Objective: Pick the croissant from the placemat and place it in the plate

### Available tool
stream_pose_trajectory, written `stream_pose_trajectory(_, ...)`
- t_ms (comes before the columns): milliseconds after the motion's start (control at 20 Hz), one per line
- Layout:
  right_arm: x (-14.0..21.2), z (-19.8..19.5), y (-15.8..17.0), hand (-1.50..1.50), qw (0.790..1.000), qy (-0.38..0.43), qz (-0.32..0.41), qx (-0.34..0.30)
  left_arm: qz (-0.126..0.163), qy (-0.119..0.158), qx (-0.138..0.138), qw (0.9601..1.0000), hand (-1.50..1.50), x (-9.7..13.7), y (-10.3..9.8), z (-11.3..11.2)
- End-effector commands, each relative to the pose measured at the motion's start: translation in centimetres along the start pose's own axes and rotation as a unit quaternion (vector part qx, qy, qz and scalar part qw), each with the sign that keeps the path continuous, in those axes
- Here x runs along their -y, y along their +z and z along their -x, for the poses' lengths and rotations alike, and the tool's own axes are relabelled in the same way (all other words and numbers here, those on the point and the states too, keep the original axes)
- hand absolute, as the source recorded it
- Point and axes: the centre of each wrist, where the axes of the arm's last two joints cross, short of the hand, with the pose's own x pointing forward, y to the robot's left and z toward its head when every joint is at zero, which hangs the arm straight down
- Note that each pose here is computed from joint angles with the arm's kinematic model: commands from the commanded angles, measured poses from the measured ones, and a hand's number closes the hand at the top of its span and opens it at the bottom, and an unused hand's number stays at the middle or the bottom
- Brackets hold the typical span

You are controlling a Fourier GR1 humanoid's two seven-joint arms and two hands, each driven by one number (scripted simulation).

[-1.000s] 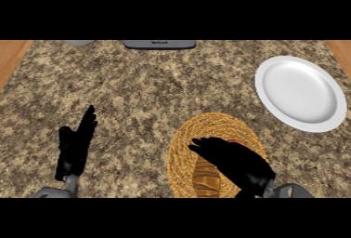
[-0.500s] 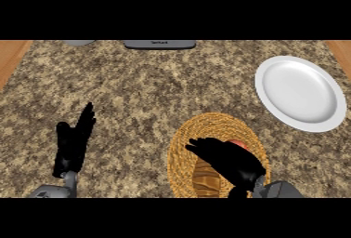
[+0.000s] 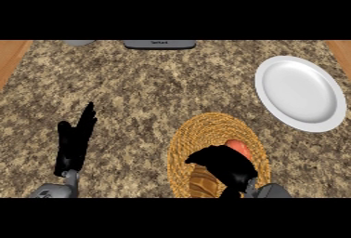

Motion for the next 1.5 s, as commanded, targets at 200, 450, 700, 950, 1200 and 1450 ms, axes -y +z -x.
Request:
stream_pose_trajectory(200, -1.6, -0.3, -1.5, 1.50, 0.998, 0.049, 0.024, 0.037, -0.001, -0.005, 0.003, 1.0000, 0.00, 1.4, -0.4, -0.1)
stream_pose_trajectory(450, 1.3, -0.4, -1.7, 1.50, 0.994, 0.056, 0.089, 0.024, -0.001, 0.003, 0.001, 1.0000, 0.00, 1.6, 1.5, -0.3)
stream_pose_trajectory(700, 6.0, 7.2, -0.6, 1.50, 0.987, 0.007, 0.152, -0.056, -0.006, 0.005, 0.001, 1.0000, 0.00, -0.4, 0.5, 0.7)
stream_pose_trajectory(950, 8.9, 9.2, 1.5, 1.50, 0.958, 0.035, 0.268, -0.097, -0.002, -0.003, 0.006, 1.0000, 0.00, 0.1, 0.7, -0.4)
stream_pose_trajectory(1200, 13.5, 8.9, 5.4, 1.50, 0.938, 0.031, 0.340, -0.060, -0.004, 0.002, 0.004, 1.0000, 0.00, -1.4, 0.0, 0.6)
stream_pose_trajectory(1450, 16.7, 7.1, 8.2, 1.50, 0.874, 0.023, 0.475, -0.098, -0.005, 0.004, -0.001, 1.0000, 0.00, -0.7, 0.5, -0.4)
